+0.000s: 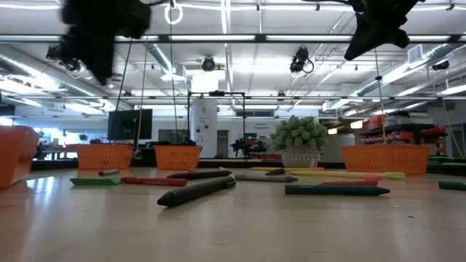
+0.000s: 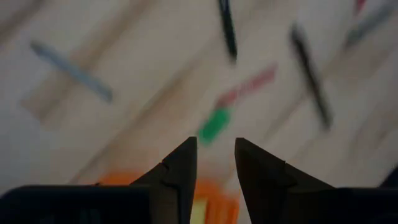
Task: Sort crayons/erasers/pens/pencils in bins
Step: Put the middle black pen into the right orange bin
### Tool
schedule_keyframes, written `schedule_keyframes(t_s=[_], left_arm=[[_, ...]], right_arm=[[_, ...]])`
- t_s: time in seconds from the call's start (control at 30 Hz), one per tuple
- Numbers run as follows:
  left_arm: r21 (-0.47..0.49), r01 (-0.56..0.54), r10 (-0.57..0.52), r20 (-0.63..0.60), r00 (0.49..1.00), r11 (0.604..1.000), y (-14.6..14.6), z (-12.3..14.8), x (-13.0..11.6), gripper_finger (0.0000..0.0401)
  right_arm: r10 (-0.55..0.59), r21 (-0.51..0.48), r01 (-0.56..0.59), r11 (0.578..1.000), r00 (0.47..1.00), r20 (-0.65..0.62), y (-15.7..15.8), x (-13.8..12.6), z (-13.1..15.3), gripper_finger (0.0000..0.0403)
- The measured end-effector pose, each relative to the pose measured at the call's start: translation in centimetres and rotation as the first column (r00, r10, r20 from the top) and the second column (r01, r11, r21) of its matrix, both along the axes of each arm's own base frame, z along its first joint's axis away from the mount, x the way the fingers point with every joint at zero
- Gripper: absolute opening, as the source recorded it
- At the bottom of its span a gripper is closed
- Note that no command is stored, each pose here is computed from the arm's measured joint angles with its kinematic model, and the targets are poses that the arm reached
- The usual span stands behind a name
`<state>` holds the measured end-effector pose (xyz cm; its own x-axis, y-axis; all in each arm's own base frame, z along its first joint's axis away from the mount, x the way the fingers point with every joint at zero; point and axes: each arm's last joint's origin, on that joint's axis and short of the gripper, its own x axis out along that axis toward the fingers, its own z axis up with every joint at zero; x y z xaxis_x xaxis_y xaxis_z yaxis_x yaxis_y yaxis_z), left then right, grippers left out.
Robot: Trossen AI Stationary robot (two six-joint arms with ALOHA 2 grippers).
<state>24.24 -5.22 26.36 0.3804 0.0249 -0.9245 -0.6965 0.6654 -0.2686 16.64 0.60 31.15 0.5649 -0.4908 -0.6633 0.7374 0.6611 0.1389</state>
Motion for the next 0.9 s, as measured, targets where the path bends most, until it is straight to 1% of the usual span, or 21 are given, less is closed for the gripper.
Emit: schedule_keyframes(t_s=[0.1,0.2,0.23,0.3,0.37,0.43,0.5,0.57,0.67,0.73,0.8,0.9], left_arm=[[0.011,-0.031,0.029,0.153,0.988,0.999,2.3,0.7,1.8,0.0118],[0.031,-0.051,0.039,0.298,0.954,0.998,4.1,1.2,3.7,0.0118],[0.046,-0.048,0.032,0.301,0.953,0.998,4.6,1.1,4.3,0.0117],[0.097,-0.012,-0.017,0.288,0.958,0.995,5.2,1.3,5.8,0.0115],[0.146,0.042,-0.078,0.246,0.966,0.988,5.6,1.2,7.4,0.0113],[0.173,0.083,-0.119,0.206,0.971,0.981,6.0,0.9,9.5,0.0113],[0.189,0.117,-0.146,0.148,0.978,0.975,6.4,0.4,11.3,0.0115],[0.187,0.139,-0.153,0.064,0.986,0.972,7.0,-0.5,12.9,0.0120],[0.158,0.155,-0.140,-0.100,0.985,0.975,7.8,-2.3,14.4,0.0130],[0.132,0.182,-0.154,-0.197,0.968,0.974,8.2,-3.8,15.0,0.0139],[0.089,0.217,-0.190,-0.248,0.950,0.972,8.3,-5.0,15.4,0.0147],[0.005,0.222,-0.213,-0.267,0.940,0.975,8.3,-6.6,15.8,0.0158]], right_arm=[[-0.005,-0.007,0.005,1.000,1.000,0.001,0.0,0.0,0.0,0.0008],[-0.003,-0.001,0.003,1.000,1.000,0.001,0.0,0.0,0.0,0.0008],[0.002,0.007,-0.002,1.000,1.000,0.000,0.0,0.0,0.0,0.0008],[0.015,0.026,-0.015,1.000,1.000,-0.002,0.1,0.0,0.0,0.0008],[0.023,0.043,-0.023,0.999,1.000,-0.001,0.1,0.0,-0.1,0.0008],[0.020,0.053,-0.021,0.998,1.000,0.003,0.1,0.0,-0.1,0.0008],[0.020,0.057,-0.020,0.998,1.000,0.004,0.1,0.0,-0.1,0.0008],[0.031,0.072,-0.031,0.997,1.000,0.003,0.2,0.1,-0.1,0.0008],[0.055,0.103,-0.055,0.993,0.998,-0.001,0.3,0.1,-0.1,0.0008],[0.072,0.125,-0.071,0.990,0.997,-0.003,0.4,0.1,-0.2,0.0008],[0.085,0.142,-0.083,0.986,0.996,-0.004,0.4,0.1,-0.2,0.0008],[0.094,0.152,-0.092,0.984,0.996,-0.005,0.5,0.1,-0.2,0.0008]])
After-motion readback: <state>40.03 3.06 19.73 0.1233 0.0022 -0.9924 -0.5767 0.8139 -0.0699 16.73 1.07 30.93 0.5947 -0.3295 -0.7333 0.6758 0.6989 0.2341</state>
